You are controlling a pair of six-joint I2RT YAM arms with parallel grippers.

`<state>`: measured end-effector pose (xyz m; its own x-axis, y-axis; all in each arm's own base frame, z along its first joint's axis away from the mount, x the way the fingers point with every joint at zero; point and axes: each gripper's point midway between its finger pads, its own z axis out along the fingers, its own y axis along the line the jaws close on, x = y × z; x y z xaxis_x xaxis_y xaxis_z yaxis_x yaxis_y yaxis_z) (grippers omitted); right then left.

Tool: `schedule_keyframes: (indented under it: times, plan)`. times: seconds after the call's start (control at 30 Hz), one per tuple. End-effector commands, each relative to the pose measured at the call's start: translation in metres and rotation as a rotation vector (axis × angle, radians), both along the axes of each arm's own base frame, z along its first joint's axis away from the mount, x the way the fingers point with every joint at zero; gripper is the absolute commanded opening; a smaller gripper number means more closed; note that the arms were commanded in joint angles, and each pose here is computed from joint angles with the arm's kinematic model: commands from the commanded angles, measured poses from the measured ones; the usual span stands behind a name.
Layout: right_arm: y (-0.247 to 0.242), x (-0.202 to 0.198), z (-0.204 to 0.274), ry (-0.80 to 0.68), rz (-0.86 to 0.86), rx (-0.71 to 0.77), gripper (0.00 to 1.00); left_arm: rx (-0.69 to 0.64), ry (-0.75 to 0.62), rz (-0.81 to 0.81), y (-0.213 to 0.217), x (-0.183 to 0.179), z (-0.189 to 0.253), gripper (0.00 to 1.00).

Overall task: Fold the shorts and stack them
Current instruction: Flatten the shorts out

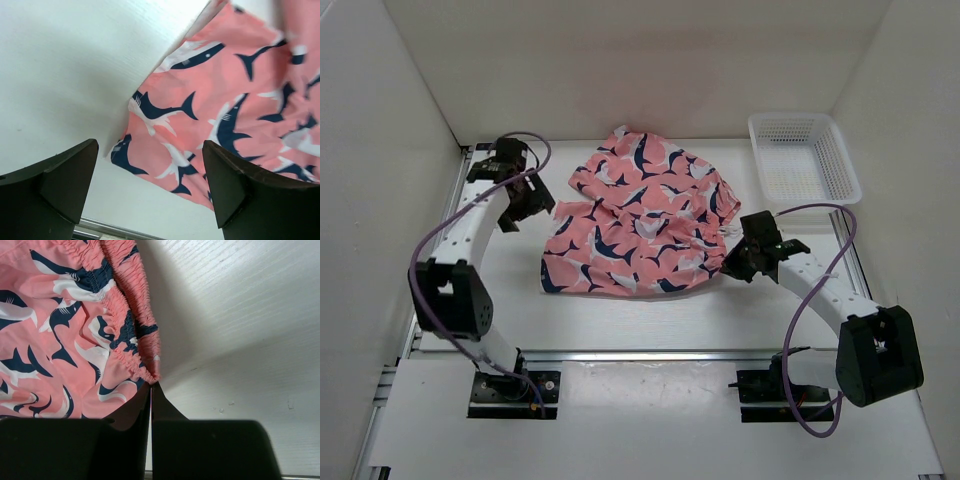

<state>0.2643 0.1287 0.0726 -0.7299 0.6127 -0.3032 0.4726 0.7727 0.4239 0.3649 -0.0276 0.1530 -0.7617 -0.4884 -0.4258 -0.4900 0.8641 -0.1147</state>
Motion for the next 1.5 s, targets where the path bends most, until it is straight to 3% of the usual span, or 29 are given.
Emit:
schedule_keyframes:
  times: [0.0, 0.2, 0.33, 0.67, 0.87, 0.9, 0.93, 1.1, 1.33, 1.47]
  plan:
    - [0.000, 0.008, 0.017, -0.045, -0.003, -0.004, 0.00, 0.039, 0.006, 0.045, 0.011, -0.037, 0.020, 0.95]
    - [-0.001, 0.005, 0.013, -0.035, -0.003, -0.007, 0.00, -0.152, 0.056, 0.014, -0.019, -0.094, -0.025, 0.89]
    - [0.001, 0.006, 0.009, -0.024, 0.002, -0.002, 0.00, -0.258, 0.184, 0.033, -0.039, -0.128, -0.080, 0.88]
    - [0.001, 0.006, 0.009, -0.025, 0.010, -0.007, 0.00, -0.248, 0.245, 0.054, -0.041, -0.120, -0.121, 0.86]
    - [0.001, 0.006, 0.009, -0.025, 0.010, -0.007, 0.00, -0.206, 0.279, 0.071, -0.037, -0.098, -0.142, 0.75]
    - [0.001, 0.006, 0.009, -0.025, 0.010, -0.007, 0.00, -0.205, 0.285, 0.072, -0.037, -0.095, -0.144, 0.72]
    - [0.001, 0.006, 0.011, -0.034, 0.010, -0.004, 0.00, -0.192, 0.287, 0.066, -0.039, -0.088, -0.146, 0.63]
    - [-0.001, 0.005, 0.010, -0.028, 0.005, -0.014, 0.00, -0.189, 0.246, 0.034, -0.041, -0.061, -0.138, 0.10]
    - [-0.003, 0.013, 0.024, -0.064, 0.047, -0.053, 0.00, -0.172, 0.158, 0.000, -0.039, -0.045, -0.089, 0.10]
    - [-0.002, 0.027, 0.054, -0.134, 0.104, -0.086, 0.00, -0.137, 0.017, -0.034, -0.032, -0.037, -0.018, 0.10]
